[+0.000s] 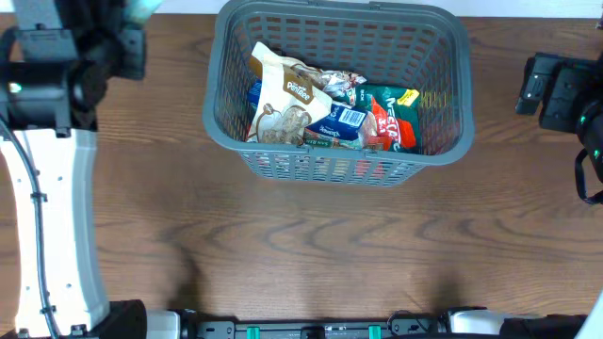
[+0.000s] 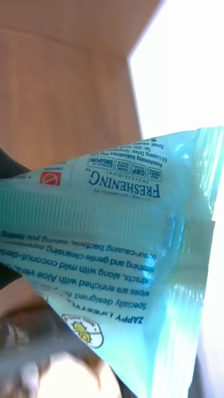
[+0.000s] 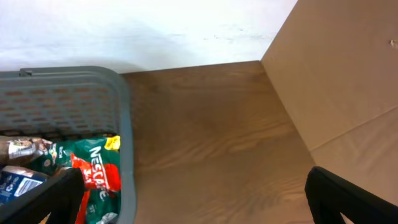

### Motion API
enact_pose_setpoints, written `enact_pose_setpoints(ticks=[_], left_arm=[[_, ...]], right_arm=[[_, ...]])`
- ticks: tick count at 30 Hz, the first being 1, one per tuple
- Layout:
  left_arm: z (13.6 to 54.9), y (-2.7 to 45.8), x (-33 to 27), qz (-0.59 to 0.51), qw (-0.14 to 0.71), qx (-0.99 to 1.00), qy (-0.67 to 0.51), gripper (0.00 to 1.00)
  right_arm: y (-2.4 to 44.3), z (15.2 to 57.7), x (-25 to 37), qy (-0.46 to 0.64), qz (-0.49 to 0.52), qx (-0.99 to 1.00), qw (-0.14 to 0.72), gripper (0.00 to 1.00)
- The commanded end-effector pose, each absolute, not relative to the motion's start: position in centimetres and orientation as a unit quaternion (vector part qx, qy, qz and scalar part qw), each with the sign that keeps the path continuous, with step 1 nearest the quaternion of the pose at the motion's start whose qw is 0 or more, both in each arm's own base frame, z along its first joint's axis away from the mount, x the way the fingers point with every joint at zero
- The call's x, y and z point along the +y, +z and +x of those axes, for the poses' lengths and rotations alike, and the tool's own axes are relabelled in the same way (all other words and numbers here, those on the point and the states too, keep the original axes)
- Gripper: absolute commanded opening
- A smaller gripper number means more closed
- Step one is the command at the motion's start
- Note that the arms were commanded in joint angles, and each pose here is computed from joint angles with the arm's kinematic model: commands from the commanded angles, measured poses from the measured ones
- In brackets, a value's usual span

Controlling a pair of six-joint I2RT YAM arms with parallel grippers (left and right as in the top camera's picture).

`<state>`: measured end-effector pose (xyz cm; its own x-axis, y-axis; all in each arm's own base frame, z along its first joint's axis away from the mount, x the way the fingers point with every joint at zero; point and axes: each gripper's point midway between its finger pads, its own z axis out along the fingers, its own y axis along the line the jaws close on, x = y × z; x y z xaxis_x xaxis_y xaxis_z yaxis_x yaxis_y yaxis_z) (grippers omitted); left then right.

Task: Pack container
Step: 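Carry the green packet over the basket and lower it inside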

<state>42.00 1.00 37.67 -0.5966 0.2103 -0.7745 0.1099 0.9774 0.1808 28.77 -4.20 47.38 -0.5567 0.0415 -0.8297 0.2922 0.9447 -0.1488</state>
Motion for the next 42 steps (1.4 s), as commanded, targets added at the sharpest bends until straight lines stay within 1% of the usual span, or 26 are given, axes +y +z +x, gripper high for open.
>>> enact_pose_setpoints(ticks=[1, 8, 12, 15, 18, 22, 27, 33, 34, 35, 36, 42], left_arm=[[41.5, 40.7, -3.3, 0.132, 0.480, 0.867, 0.022, 0.05], [39.6, 41.6, -13.3, 0.246, 0.491, 0.830, -0.094, 0.06], [37.4, 42.7, -18.9, 0.314, 0.494, 0.792, -0.172, 0.06], [35.7, 43.1, -22.0, 0.355, 0.490, 0.768, -0.211, 0.06], [35.0, 42.5, -23.9, 0.381, 0.481, 0.759, -0.218, 0.06], [35.4, 41.1, -25.2, 0.391, 0.463, 0.764, -0.223, 0.06], [37.0, 38.1, -26.3, 0.393, 0.431, 0.781, -0.225, 0.06], [39.3, 33.3, -28.0, 0.396, 0.385, 0.801, -0.228, 0.06], [39.5, 33.0, -28.2, 0.397, 0.384, 0.802, -0.228, 0.11], [39.7, 32.8, -28.4, 0.397, 0.383, 0.802, -0.229, 0.48], [39.7, 32.9, -28.5, 0.398, 0.386, 0.800, -0.230, 0.99], [39.9, 34.6, -28.7, 0.398, 0.414, 0.786, -0.230, 0.99]], right_arm=[[47.5, 28.7, -4.5, -0.139, 0.108, 0.869, 0.462, 0.99], [47.5, 28.7, -4.5, -0.139, 0.108, 0.869, 0.462, 0.99], [47.5, 28.7, -4.5, -0.139, 0.108, 0.869, 0.462, 0.99], [47.5, 28.7, -4.5, -0.139, 0.108, 0.869, 0.462, 0.99], [47.5, 28.7, -4.5, -0.139, 0.108, 0.869, 0.462, 0.99], [47.5, 28.7, -4.5, -0.139, 0.108, 0.869, 0.462, 0.99], [47.5, 28.7, -4.5, -0.139, 0.108, 0.869, 0.462, 0.99], [47.5, 28.7, -4.5, -0.139, 0.108, 0.869, 0.462, 0.99], [47.5, 28.7, -4.5, -0.139, 0.108, 0.869, 0.462, 0.99], [47.5, 28.7, -4.5, -0.139, 0.108, 0.869, 0.462, 0.99], [47.5, 28.7, -4.5, -0.139, 0.108, 0.869, 0.462, 0.99], [47.5, 28.7, -4.5, -0.139, 0.108, 0.869, 0.462, 0.99]])
